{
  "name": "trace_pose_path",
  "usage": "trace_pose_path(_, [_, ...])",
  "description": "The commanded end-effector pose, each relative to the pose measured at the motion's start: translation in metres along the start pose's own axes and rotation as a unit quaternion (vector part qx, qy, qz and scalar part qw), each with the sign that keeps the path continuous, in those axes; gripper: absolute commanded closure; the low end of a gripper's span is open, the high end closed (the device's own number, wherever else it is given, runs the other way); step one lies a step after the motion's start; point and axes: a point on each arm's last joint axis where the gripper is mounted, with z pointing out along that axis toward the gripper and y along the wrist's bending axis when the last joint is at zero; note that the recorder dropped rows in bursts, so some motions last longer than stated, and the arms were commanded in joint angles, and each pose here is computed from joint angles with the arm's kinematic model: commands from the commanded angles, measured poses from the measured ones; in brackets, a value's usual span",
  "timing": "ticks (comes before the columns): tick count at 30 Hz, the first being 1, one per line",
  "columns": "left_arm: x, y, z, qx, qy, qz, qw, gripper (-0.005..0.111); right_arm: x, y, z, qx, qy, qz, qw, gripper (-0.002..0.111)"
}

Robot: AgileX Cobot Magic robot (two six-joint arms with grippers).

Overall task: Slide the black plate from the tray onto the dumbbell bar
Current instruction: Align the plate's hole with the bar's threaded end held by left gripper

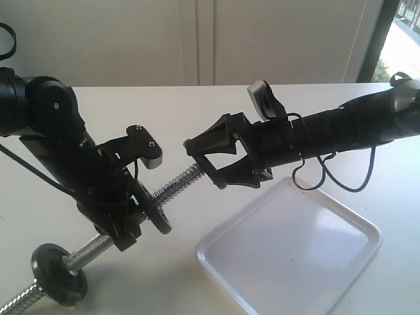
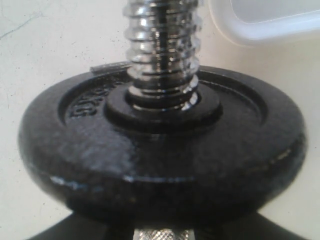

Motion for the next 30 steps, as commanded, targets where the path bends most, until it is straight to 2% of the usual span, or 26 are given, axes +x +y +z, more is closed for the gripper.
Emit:
trace_pose_path(1, [-0.0074,-0.0048,-0.0181,0.000,-0.041,-0.012,0.999,0.107,-0.0032,0.0116,-0.0025,-0.039,-0.008,0.001,0.999,0.108])
trace_pose_path(30, [-0.0084,-0.0055,-0.0182,0.005,-0.047,-0.018,0.999,0.107,-0.0031,0.0115,-0.0025,-0.038,-0.007,0.022,0.999,0.108])
